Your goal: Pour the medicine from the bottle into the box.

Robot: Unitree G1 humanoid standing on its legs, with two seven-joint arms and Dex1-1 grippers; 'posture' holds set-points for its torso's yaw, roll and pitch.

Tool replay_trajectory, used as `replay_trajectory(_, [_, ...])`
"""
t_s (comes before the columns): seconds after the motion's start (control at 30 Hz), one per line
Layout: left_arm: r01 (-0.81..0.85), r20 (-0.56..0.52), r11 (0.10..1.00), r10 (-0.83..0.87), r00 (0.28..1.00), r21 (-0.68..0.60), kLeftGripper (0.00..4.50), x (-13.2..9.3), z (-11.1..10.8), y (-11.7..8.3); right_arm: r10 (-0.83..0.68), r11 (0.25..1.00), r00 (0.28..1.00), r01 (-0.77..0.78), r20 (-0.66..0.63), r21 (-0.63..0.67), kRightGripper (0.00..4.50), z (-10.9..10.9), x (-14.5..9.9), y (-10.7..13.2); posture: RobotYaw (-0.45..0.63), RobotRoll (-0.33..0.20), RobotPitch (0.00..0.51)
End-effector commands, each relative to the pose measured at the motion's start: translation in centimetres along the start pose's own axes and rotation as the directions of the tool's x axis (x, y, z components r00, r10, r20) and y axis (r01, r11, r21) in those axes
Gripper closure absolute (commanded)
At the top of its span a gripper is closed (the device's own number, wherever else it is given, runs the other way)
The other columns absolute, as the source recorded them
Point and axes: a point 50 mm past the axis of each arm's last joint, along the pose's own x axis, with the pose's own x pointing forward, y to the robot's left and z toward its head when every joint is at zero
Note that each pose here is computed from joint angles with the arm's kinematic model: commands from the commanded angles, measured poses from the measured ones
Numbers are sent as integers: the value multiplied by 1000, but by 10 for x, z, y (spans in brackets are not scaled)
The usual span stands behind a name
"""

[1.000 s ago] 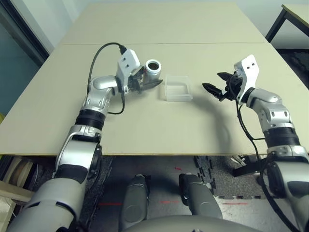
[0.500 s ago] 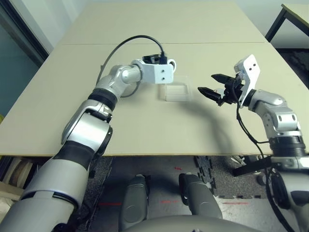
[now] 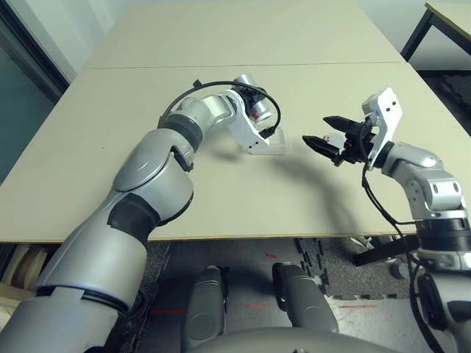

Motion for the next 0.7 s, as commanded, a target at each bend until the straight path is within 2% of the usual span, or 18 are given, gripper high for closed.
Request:
replay_trajectory(0.03, [32, -20, 996, -34, 999, -84, 1933, -2, -4, -2, 1, 1000, 1000, 0, -1, 10, 0, -1, -3, 1, -167, 0, 114])
replay_trajectory(0.13, [45, -28, 989, -50, 998, -139, 1933, -3, -6, -9, 0, 1000, 1000, 0, -3, 11, 0, -1, -4, 1, -157, 0, 115])
replay_trajectory(0.27, [56, -43, 996, -59, 997, -64, 1933, -5, -9, -13, 16, 1000, 1000, -16, -10, 12, 0, -2, -2, 2, -139, 0, 120])
replay_trajectory(0.4, [70, -6, 996, -70, 998, 48, 1933, -3, -3, -14, 33, 999, 999, -33, -16, 8, 0, -2, 2, 2, -125, 0, 121])
replay_trajectory(0.53, [64, 1, 998, -64, 998, -10, 1933, -2, -2, -11, 46, 999, 999, -46, -13, 5, 0, 0, 5, 3, -132, 0, 121])
replay_trajectory(0.57, [57, -1, 994, -58, 998, -97, 1933, -3, -2, -10, 46, 999, 999, -46, -13, 5, 0, 0, 5, 3, -133, 0, 122])
replay_trajectory(0.6, [54, -5, 957, -58, 998, -284, 1933, -3, -3, -10, 45, 999, 999, -45, -13, 5, 0, 0, 4, 3, -133, 0, 122])
replay_trajectory(0.67, [44, 14, 801, -44, 999, -597, 1933, -4, -5, -12, 40, 999, 999, -40, -16, 3, 0, -1, 2, 2, -139, 0, 123])
replay_trajectory(0.7, [45, 26, 739, -37, 999, -672, 1933, -5, -6, -12, 39, 999, 999, -39, -18, 2, 0, -1, 2, 2, -139, 0, 123])
